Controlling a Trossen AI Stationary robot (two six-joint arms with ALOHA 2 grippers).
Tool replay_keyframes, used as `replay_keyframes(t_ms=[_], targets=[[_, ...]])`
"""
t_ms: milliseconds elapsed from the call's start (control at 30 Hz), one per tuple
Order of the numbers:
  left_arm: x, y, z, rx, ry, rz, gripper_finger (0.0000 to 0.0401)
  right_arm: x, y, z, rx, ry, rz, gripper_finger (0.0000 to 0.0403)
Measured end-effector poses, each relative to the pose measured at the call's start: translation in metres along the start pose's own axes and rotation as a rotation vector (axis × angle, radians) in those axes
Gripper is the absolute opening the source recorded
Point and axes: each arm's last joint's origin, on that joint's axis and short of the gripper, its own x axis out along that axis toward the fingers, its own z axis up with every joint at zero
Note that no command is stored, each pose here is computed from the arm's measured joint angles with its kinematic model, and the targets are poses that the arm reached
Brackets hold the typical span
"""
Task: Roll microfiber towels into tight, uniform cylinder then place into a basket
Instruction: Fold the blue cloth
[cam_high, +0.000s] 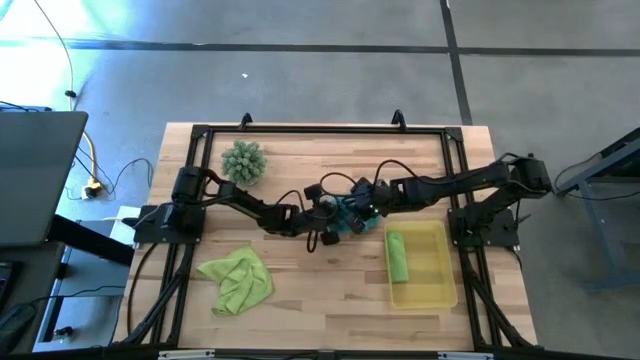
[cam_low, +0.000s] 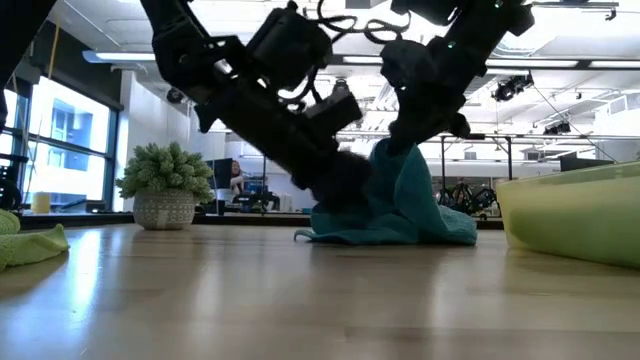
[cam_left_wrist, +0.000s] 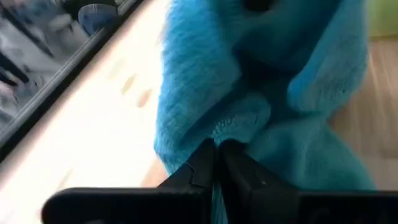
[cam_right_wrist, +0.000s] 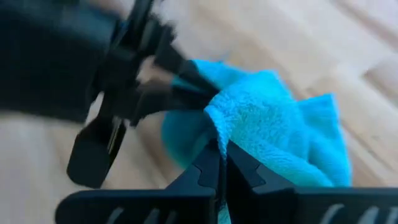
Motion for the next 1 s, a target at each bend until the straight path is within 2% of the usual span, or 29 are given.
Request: replay_keyframes(t_ms=[167, 267, 500, 633, 767, 900, 1000], targets=[[-0.020, -0.001, 0.005, -0.073, 0.077, -0.034, 0.0008, 0.000, 0.003, -0.002, -0.148, 0.073, 0.113, 0.0000], [-0.046, 0.000, 0.009, -0.119, 0.167, -0.053, 0.0003, -0.002, 0.006, -0.004, -0.228, 0.079, 0.150, 0.0000], [-0.114, 0.007, 0.035, -0.203, 0.197, -0.112, 0.0001, -0.003, 0.007, -0.004, -0.409, 0.064, 0.154, 0.0000], [-0.143, 0.017, 0.041, -0.220, 0.203, -0.097, 0.0001, -0.003, 0.005, -0.003, -0.474, 0.020, 0.080, 0.0000], [-0.148, 0.023, 0.029, -0.218, 0.309, -0.055, 0.0001, 0.007, 0.004, -0.003, -0.473, 0.002, -0.009, 0.0000], [-0.136, 0.014, 0.011, -0.322, 0.435, -0.084, 0.0001, 0.028, 0.006, -0.010, -0.403, 0.058, 0.017, 0.0000], [-0.130, 0.003, 0.000, -0.288, 0.476, -0.078, 0.0003, 0.042, 0.008, -0.016, -0.413, 0.104, 0.023, 0.0000]])
